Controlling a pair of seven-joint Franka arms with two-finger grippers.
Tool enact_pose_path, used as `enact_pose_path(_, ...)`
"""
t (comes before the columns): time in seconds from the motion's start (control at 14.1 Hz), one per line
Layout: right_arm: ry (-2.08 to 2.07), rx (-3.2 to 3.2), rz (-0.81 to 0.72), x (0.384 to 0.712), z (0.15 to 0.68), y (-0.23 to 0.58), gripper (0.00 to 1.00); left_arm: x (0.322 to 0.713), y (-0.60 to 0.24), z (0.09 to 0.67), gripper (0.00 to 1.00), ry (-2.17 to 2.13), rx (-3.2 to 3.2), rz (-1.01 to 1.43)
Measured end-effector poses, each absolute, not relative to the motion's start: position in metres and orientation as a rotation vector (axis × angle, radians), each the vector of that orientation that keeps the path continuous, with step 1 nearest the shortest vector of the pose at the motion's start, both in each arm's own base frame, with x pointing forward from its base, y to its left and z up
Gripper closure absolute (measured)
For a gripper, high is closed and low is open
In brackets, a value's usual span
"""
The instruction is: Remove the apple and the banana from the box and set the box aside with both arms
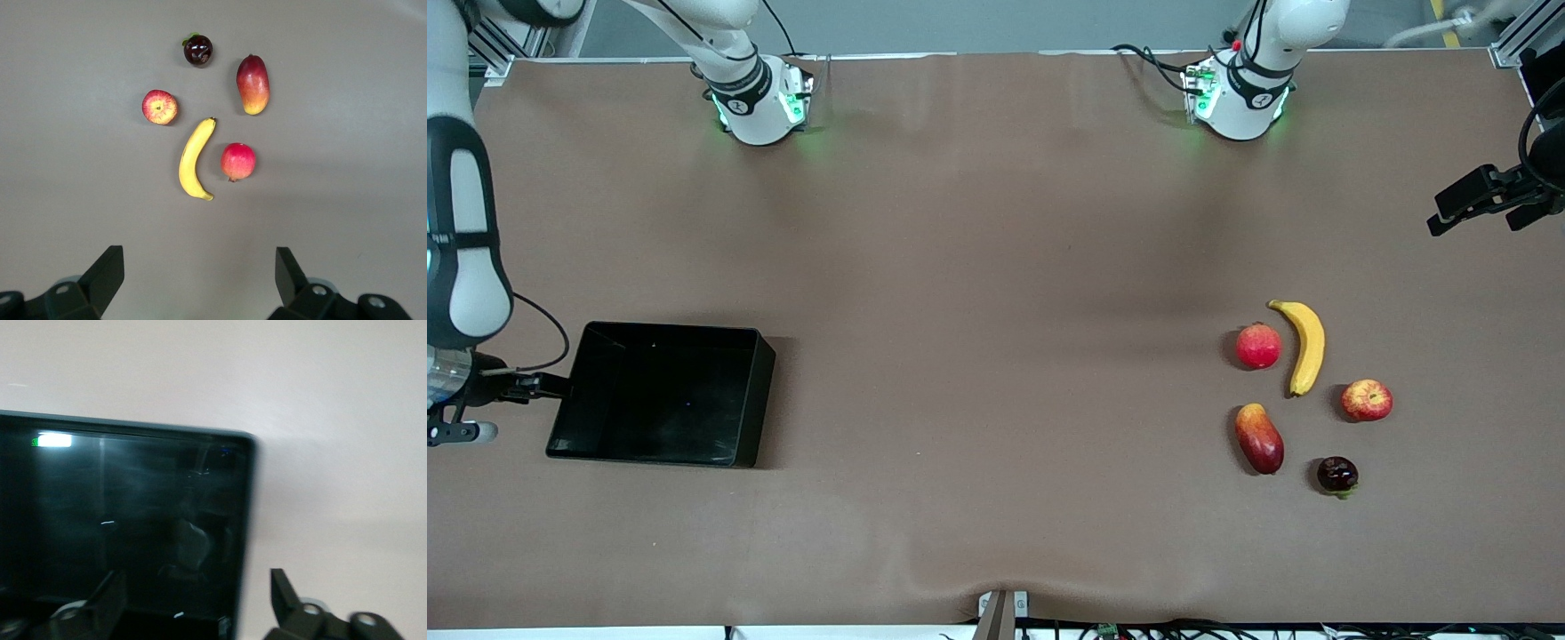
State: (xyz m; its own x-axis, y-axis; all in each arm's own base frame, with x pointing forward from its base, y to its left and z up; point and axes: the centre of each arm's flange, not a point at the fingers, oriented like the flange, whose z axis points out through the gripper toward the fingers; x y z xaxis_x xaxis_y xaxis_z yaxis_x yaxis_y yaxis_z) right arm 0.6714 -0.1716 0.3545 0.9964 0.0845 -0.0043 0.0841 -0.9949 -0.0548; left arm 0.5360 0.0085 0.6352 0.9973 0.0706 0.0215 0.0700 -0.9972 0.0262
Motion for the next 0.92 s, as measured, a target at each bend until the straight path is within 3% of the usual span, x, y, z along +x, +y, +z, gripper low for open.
enact_pose_path(0.21,-0.177,-3.083,0.011,0.673,0.418,-0.066,0.0,0.538,0.007,0.633,0.0,0.107,3.116,0.026)
enact_pose_path(0.42,-0.16,-3.09,0.036,0.653,0.446,-0.003,0.0,0.557,0.008,0.628,0.0,0.128,3.101,0.014)
enact_pose_path(0.92,-0.109,-3.097,0.066,0.583,0.521,-0.002,0.0,0.597,-0.026,0.608,0.0,0.154,3.188,-0.02)
